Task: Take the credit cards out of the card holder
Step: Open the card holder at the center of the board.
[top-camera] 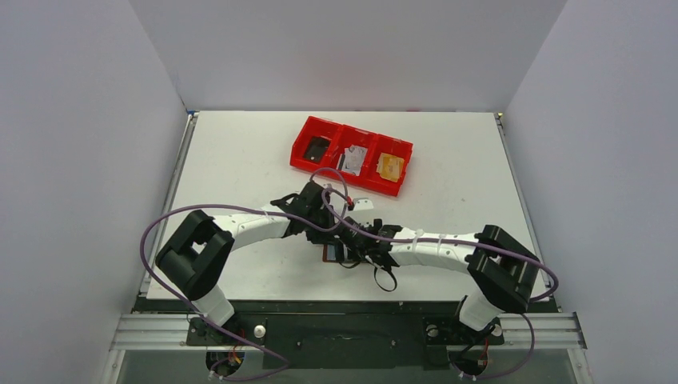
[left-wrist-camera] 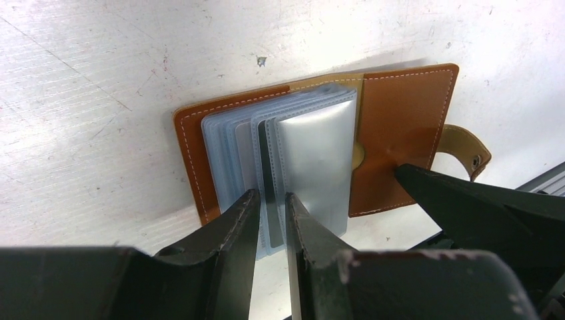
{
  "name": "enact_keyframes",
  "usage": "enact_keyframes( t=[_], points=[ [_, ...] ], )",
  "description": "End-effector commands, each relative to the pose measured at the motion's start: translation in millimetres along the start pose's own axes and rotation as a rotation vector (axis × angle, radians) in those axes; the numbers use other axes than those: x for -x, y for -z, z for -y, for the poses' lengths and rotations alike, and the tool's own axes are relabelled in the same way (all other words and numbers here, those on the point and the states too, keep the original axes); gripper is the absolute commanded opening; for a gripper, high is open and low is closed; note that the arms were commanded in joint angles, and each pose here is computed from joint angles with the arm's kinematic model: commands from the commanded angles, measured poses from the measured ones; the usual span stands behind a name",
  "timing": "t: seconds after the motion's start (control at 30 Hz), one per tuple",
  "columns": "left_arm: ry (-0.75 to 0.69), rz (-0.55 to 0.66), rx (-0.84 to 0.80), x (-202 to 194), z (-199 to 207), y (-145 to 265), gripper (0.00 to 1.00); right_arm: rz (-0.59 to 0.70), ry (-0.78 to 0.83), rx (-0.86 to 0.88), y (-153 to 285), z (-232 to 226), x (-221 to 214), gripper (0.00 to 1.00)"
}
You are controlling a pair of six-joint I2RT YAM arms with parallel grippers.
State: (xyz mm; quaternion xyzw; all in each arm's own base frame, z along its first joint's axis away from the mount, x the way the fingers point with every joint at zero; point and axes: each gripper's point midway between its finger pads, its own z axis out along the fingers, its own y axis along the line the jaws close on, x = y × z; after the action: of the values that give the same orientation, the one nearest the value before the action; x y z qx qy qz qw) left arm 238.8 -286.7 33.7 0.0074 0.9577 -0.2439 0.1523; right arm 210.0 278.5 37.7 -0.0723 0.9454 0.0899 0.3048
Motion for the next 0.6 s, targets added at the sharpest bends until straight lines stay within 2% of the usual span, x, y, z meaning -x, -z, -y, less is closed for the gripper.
enact_keyframes(
  t=[0.0,0.23,0.4,0.57],
  points=[
    [-0.018,0.023,-0.038,6.2,11.8,0.0,0.19,0.053,0.072,-0.005,2.4,-19.1,11.6,0.76],
    [-0.017,0.021,-0.035,5.5,10.6,-0.3,0.19,0.095,0.089,0.016,11.0,-31.7,16.0,0.76],
    [-0.011,0.044,-0.047,9.9,14.4,9.4,0.19,0.15,0.026,0.049,16.6,-30.7,24.3,0.76],
    [-0.004,0.091,-0.044,19.4,14.0,27.9,0.21,0.145,-0.049,0.109,14.9,-25.8,26.3,0.76]
  ],
)
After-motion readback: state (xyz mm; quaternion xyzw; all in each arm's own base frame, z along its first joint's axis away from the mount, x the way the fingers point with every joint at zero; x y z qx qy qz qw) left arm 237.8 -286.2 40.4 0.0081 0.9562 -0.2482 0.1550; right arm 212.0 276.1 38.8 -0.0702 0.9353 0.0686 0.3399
